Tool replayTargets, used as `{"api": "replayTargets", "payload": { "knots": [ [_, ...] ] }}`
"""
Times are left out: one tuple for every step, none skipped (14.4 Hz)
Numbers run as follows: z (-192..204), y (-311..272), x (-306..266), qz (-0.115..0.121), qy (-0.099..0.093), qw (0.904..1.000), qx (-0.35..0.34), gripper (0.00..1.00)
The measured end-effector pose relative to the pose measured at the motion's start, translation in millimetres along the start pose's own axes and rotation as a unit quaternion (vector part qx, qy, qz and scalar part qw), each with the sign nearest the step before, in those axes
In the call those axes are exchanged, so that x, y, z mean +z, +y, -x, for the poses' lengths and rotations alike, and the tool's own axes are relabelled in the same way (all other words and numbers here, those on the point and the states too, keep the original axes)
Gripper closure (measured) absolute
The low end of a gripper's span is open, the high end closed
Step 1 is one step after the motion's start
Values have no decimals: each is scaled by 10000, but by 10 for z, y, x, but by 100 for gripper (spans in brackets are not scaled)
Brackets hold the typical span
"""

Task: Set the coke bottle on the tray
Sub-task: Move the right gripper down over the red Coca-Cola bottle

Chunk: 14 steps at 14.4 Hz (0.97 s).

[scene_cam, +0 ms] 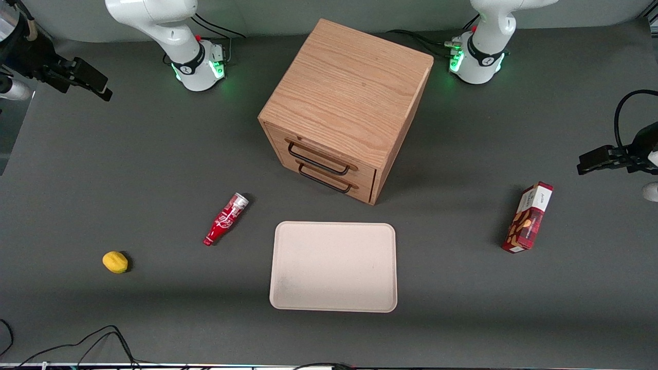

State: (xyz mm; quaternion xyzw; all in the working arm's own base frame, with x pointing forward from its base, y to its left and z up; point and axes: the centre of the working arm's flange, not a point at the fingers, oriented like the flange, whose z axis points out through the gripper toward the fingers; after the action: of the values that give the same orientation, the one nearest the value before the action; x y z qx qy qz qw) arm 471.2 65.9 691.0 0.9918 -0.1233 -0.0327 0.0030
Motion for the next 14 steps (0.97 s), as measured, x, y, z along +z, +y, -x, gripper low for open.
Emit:
{"api": "replayTargets", "payload": {
  "knots": [
    [-7,8,0,-3,2,10000,9,0],
    [-13,25,-6,-9,7,10000,20,0],
    [-22,50,-10,-15,10,10000,26,0],
    [-32,75,-10,-19,8,10000,33,0],
    [-42,95,-7,-21,3,10000,46,0],
    [-56,115,-1,-23,-5,10000,62,0],
    [-71,132,10,-24,-18,10000,76,0],
    [-85,137,23,-21,-33,10000,82,0],
    [-98,133,39,-15,-49,10000,82,0],
    [-111,122,56,-9,-67,9999,75,0],
    [-132,92,76,-7,-83,10000,54,0],
    [-173,38,96,-38,-91,10000,18,0],
    [-248,-48,123,-136,-109,9998,7,0],
    [-347,-143,160,-247,-162,9995,92,0]
  ]
}}
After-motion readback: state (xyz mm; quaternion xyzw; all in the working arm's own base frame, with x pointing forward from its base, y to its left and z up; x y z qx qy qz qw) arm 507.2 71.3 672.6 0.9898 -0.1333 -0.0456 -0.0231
